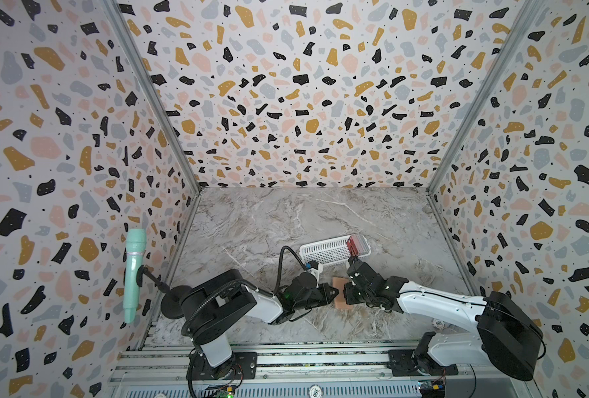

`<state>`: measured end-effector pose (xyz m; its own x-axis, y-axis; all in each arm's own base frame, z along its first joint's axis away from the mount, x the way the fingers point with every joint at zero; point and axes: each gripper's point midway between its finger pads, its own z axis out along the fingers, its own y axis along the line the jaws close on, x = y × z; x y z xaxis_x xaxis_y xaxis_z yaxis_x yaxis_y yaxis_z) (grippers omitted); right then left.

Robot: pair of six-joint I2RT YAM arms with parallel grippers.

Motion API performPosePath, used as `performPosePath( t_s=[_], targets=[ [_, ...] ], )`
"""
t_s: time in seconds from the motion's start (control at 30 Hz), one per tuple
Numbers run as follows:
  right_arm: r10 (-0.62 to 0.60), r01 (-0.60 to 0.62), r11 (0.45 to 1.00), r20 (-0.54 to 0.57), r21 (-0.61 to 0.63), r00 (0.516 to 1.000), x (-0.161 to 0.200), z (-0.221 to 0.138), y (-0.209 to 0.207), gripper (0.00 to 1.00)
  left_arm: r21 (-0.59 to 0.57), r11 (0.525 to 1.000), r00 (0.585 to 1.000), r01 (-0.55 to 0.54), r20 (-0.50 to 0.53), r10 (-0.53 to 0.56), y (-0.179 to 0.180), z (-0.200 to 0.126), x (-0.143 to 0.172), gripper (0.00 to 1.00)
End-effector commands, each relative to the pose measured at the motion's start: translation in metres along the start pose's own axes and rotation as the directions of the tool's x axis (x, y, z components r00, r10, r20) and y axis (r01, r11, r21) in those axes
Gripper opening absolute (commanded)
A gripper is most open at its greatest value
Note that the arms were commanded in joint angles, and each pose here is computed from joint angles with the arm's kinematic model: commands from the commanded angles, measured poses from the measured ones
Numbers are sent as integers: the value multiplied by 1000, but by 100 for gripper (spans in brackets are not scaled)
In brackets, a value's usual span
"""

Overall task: Insert credit cards into a card holder
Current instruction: Open the button on the card holder.

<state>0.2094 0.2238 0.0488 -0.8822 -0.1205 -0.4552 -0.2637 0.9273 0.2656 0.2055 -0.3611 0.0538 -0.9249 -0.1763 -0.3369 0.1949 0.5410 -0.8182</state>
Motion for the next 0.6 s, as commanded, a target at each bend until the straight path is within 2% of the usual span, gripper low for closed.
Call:
performPosePath(
  t_s=[0.0, 0.27, 0.57],
  targets=[
    [-5, 7, 994, -21, 109, 1000, 6, -2, -22, 15, 38, 998, 999, -40, 28, 39, -17, -2, -7, 10],
    [3, -4, 993, 8, 116, 1000, 2, -7, -23, 9, 9, 999, 998, -50, 38, 50, -12, -3, -8, 10],
    [20, -24, 995, 46, 100, 999, -4, -14, -21, 8, -44, 997, 998, -58, 32, 60, 0, -3, -6, 10]
  ],
)
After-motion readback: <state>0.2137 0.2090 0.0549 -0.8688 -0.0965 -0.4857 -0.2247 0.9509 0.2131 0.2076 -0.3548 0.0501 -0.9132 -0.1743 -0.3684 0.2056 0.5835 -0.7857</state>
